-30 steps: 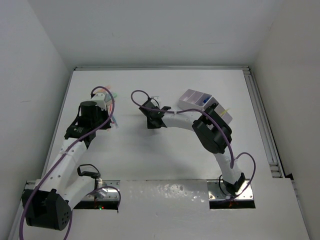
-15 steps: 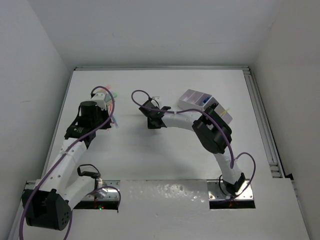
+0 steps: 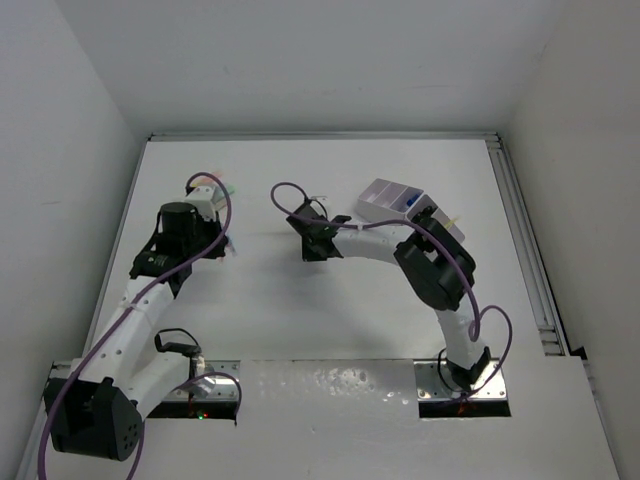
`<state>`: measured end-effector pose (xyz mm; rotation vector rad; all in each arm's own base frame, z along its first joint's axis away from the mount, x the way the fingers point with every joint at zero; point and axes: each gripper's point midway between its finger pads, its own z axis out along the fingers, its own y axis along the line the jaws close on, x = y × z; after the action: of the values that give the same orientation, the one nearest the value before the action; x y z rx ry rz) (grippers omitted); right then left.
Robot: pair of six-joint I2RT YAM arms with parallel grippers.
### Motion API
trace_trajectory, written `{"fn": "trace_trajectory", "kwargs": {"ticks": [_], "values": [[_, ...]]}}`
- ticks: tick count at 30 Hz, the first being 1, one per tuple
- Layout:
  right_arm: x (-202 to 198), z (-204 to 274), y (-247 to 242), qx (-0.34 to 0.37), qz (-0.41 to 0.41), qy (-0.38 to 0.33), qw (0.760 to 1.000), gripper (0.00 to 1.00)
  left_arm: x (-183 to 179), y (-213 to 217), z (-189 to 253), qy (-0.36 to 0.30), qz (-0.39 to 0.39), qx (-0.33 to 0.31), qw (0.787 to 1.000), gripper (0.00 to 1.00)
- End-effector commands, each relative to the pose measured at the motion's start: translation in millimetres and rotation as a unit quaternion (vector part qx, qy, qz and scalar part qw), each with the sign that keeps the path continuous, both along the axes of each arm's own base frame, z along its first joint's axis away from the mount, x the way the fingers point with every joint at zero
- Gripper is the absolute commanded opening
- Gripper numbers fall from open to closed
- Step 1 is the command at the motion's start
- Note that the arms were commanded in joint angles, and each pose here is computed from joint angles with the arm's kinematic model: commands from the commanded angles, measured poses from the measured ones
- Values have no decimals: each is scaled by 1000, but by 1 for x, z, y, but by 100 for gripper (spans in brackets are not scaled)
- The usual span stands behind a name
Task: Sort the stationery into containers
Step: Close the pen cap on the pen.
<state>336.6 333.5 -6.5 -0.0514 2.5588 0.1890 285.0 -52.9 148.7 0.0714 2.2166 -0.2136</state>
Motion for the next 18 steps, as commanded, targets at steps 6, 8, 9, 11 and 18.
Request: {"fn": "trace_trajectory", "kwargs": {"ticks": [6,8,9,11,18], "values": [[46,170,1,133,38,-193,971,0,-7,-66,15,-44,-194,-64,978,0],[52,211,-12,147,25,-251,956,0,-7,-80,24,-54,-222,-88,970,0],[55,230,-12,163,21,-278,946,0,-7,-89,28,-53,-232,-104,966,0],[60,267,-17,190,14,-328,925,0,-6,-107,39,-64,-265,-133,953,0],[61,309,-2,250,17,-391,886,0,-3,-138,61,-55,-295,-220,928,0]]}}
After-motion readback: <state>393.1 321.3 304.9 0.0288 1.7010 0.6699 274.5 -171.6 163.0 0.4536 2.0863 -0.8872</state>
